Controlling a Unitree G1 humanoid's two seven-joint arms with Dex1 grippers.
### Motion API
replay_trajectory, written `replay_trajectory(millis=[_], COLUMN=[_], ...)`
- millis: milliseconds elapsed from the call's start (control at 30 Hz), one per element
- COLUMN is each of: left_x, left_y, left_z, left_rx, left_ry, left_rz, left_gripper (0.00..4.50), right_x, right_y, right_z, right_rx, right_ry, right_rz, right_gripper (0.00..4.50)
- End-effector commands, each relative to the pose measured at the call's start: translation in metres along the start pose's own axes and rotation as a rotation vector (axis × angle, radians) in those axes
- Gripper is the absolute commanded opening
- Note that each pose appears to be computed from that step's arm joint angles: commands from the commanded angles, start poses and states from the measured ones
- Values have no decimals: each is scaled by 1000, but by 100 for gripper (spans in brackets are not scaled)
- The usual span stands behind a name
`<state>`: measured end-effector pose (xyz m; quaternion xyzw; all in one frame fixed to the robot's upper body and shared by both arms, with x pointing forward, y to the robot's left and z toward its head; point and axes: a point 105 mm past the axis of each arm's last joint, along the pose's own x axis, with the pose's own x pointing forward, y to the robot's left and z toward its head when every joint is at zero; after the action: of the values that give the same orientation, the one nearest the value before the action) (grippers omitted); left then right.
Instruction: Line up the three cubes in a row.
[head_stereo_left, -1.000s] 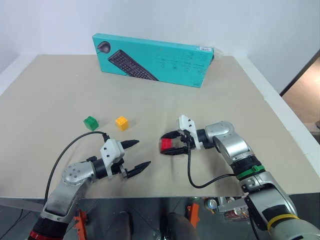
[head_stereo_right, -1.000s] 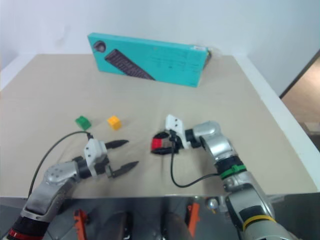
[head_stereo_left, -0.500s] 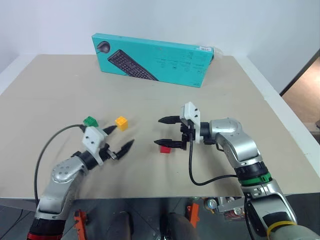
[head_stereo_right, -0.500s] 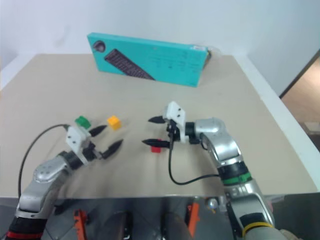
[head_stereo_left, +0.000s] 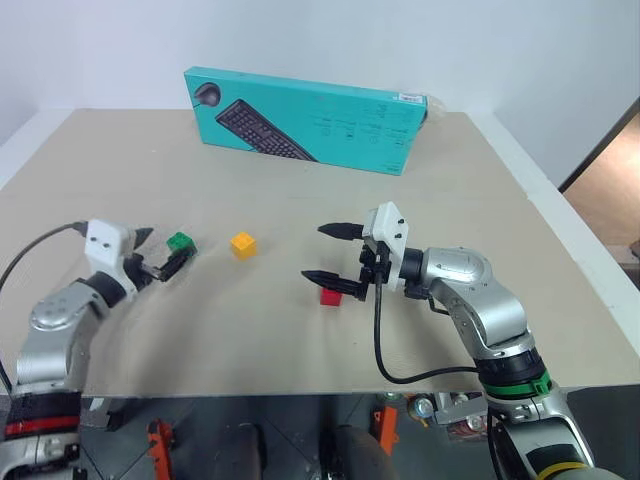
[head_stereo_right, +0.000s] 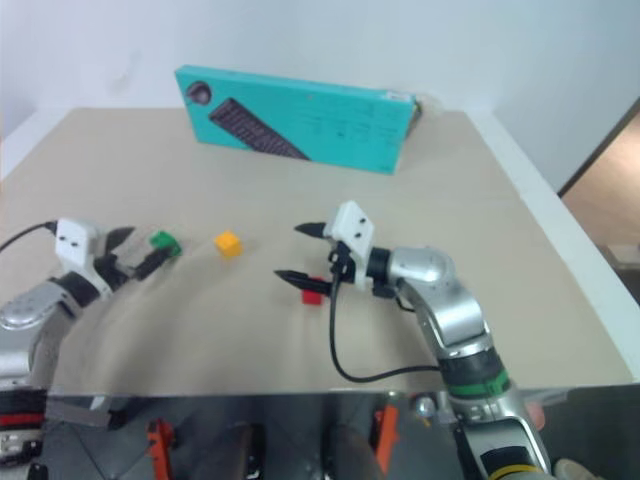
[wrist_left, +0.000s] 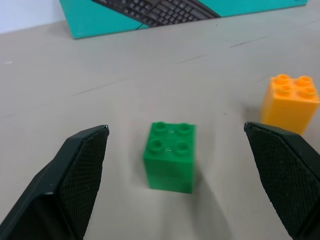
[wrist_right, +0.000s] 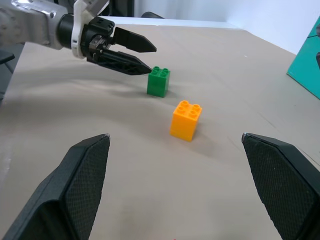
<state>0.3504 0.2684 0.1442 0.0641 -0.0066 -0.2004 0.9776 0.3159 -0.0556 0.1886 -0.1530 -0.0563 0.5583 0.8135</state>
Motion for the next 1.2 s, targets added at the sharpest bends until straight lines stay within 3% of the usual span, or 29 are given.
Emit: replay_trajectory(millis=[33, 267, 300, 567, 767, 1000, 1200], left_x=[3, 17, 19, 25, 17, -5, 5], left_y=[9, 8, 9, 12, 3, -75, -136], left_z=[7, -8, -9, -8, -7, 0, 13], left_rx=[2, -19, -23, 21, 59, 99, 134], left_ry=[-5, 68, 72, 80, 97, 133, 122], left_rz=[-40, -127, -133, -165, -245, -638, -918], left_gripper=[450, 450, 391, 134, 133, 133, 133], right_x=[-6, -10, -11, -16, -21, -39, -53], right_y=[-5, -2, -2, -4, -3, 15, 29], right_z=[15, 15, 15, 14, 16, 20, 13], right_rx=[-64, -58, -59, -73, -81, -42, -20], right_ry=[-37, -33, -29, -11, -5, -5, 27], right_rz=[-38, -49, -50, -70, -70, 15, 103], right_gripper=[437, 437, 450, 450, 450, 450, 450])
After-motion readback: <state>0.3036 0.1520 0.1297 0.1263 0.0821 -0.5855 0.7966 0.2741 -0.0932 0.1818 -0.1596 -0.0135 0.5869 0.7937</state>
